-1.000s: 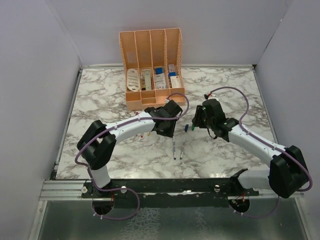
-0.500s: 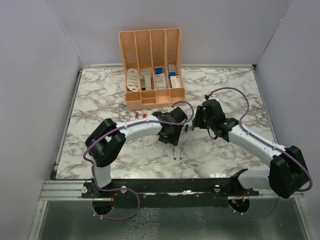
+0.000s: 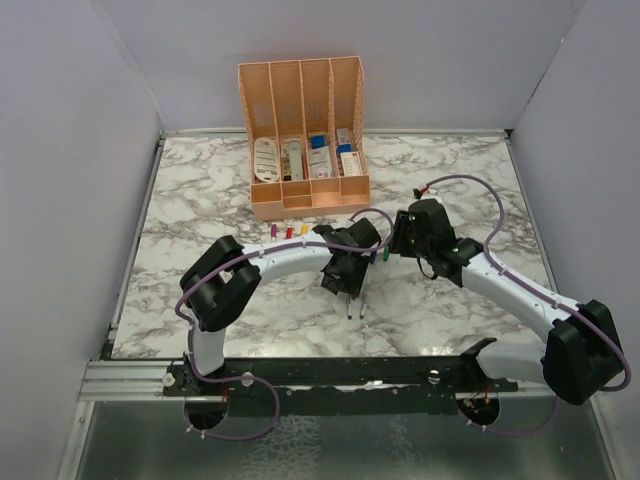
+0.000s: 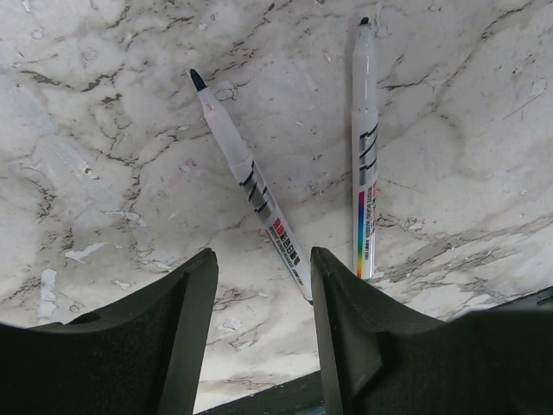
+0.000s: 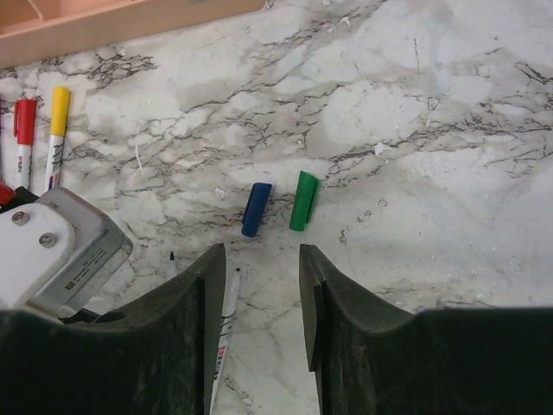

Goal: Insert the pens into the pen caps

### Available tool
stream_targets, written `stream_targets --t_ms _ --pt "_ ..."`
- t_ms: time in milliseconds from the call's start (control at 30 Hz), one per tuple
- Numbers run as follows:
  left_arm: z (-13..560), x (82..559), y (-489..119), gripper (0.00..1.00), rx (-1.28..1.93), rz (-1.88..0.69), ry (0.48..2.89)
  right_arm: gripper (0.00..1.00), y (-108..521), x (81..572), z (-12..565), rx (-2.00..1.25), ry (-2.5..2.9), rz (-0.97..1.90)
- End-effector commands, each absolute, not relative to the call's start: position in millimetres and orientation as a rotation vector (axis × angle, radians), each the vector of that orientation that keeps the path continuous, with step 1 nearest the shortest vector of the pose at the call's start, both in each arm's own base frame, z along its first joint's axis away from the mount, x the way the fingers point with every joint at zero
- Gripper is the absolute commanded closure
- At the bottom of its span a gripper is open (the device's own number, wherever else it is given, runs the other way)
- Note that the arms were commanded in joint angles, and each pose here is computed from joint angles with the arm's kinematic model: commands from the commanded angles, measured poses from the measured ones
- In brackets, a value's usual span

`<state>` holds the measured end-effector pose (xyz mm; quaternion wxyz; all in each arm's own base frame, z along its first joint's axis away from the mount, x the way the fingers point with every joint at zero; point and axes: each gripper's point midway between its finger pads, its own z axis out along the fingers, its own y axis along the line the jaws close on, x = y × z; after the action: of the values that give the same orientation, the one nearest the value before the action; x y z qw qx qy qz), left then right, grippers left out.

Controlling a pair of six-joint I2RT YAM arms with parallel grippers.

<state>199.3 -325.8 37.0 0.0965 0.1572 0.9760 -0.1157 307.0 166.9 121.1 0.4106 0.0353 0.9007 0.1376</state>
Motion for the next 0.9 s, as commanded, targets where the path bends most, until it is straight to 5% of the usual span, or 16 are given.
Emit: stream_targets --t_ms 0,867 --pt "31 187 -328 0.5 0.482 -0.333 2.943 0.62 165 303 122 0.109 2.255 0.344" --pt "-9 182 -249 0.5 0.652 0.278 2.99 0.62 165 304 121 0.094 2.239 0.351"
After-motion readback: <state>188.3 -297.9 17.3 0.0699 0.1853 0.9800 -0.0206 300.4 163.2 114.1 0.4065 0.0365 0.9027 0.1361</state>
